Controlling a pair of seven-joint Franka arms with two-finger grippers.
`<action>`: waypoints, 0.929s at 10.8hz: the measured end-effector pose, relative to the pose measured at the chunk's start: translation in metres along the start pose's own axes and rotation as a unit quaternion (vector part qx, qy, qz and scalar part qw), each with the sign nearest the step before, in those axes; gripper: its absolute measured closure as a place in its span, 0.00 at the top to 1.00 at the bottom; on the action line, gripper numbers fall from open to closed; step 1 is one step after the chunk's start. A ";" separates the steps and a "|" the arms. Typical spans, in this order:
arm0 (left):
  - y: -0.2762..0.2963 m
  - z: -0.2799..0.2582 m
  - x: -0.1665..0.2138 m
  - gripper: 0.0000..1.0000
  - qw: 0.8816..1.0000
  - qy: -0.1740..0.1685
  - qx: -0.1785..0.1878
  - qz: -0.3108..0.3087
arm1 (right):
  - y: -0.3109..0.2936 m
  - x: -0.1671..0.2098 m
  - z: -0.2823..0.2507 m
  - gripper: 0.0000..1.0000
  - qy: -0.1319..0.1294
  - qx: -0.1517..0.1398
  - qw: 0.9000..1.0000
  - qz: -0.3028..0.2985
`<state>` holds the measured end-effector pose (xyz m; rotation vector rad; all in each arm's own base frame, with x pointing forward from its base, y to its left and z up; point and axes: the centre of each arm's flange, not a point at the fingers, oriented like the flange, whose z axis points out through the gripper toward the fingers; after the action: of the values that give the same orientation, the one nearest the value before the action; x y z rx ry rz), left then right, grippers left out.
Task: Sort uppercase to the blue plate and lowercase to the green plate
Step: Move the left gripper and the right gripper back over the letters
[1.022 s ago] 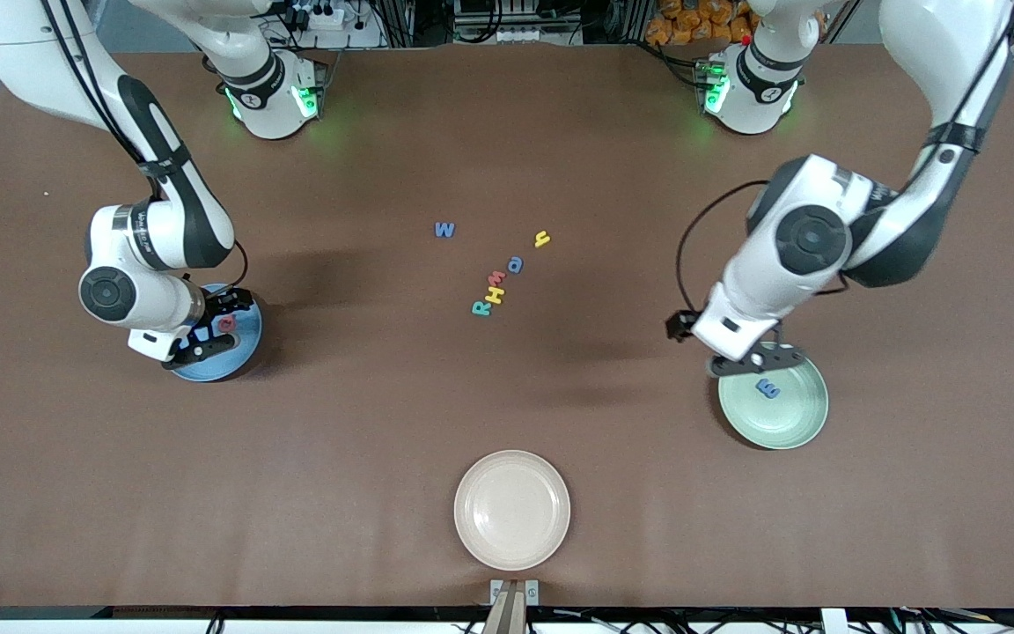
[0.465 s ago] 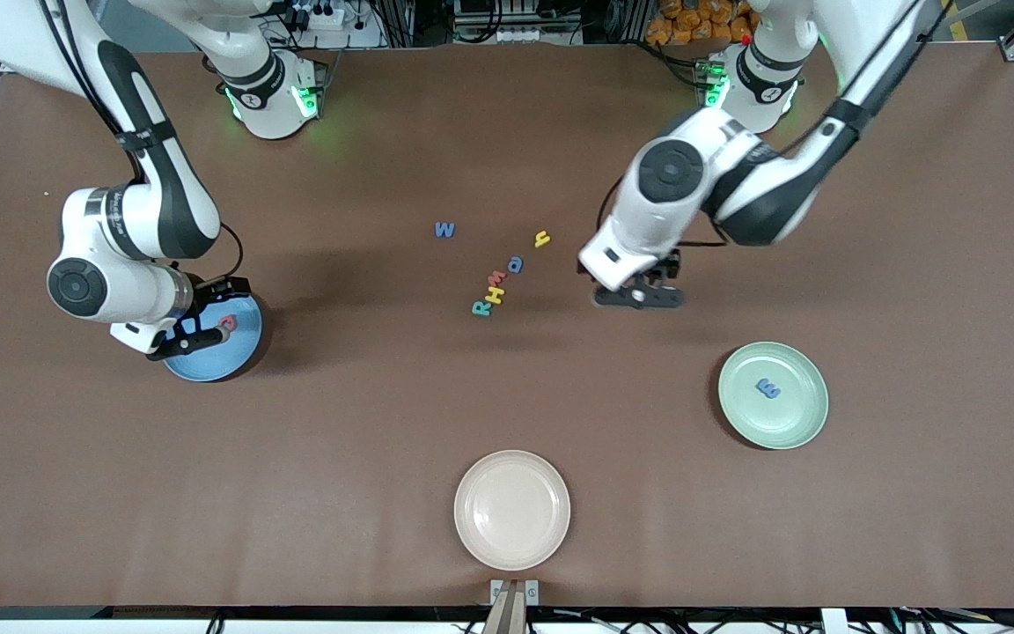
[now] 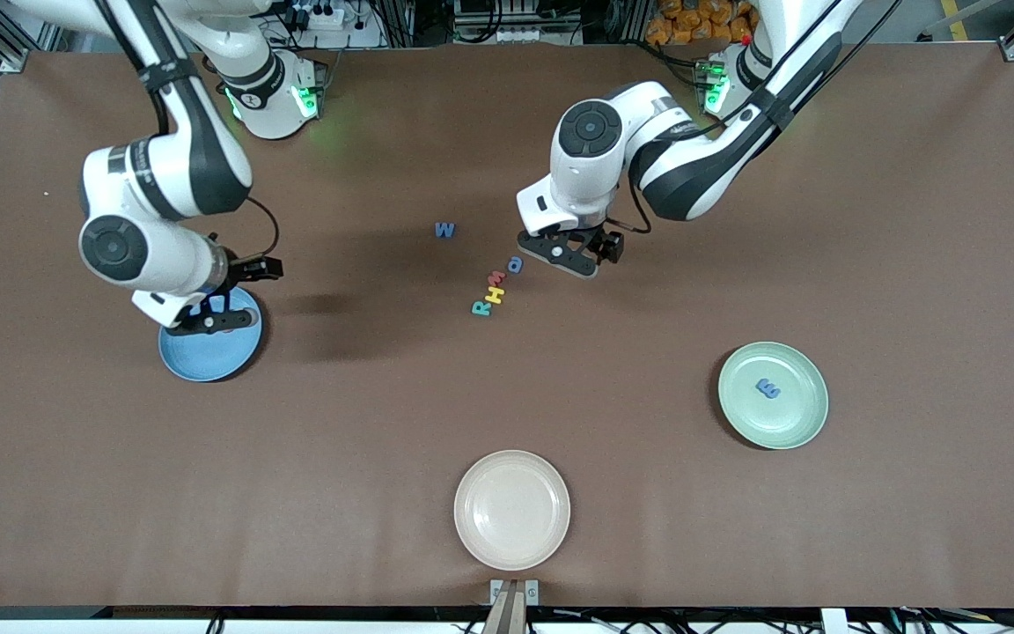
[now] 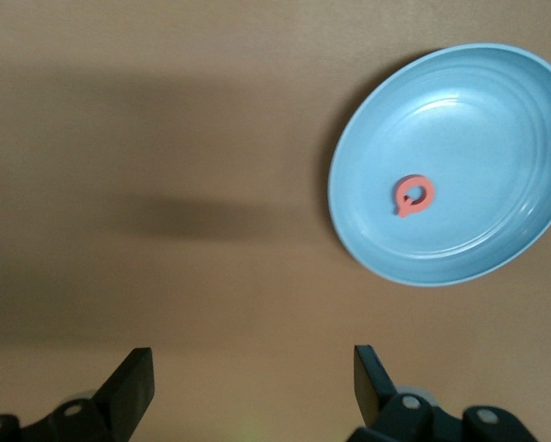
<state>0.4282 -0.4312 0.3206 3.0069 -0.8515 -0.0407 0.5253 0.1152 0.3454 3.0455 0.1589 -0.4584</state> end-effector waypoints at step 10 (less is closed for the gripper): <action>0.081 0.091 -0.054 1.00 0.998 -0.013 -0.020 0.054 | -0.135 -0.062 0.019 0.95 0.054 -0.017 0.989 0.135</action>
<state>0.3366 -0.4728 0.2330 2.9247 -1.0026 -0.0943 0.4455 0.2423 0.3399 2.9943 -0.2359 -0.2698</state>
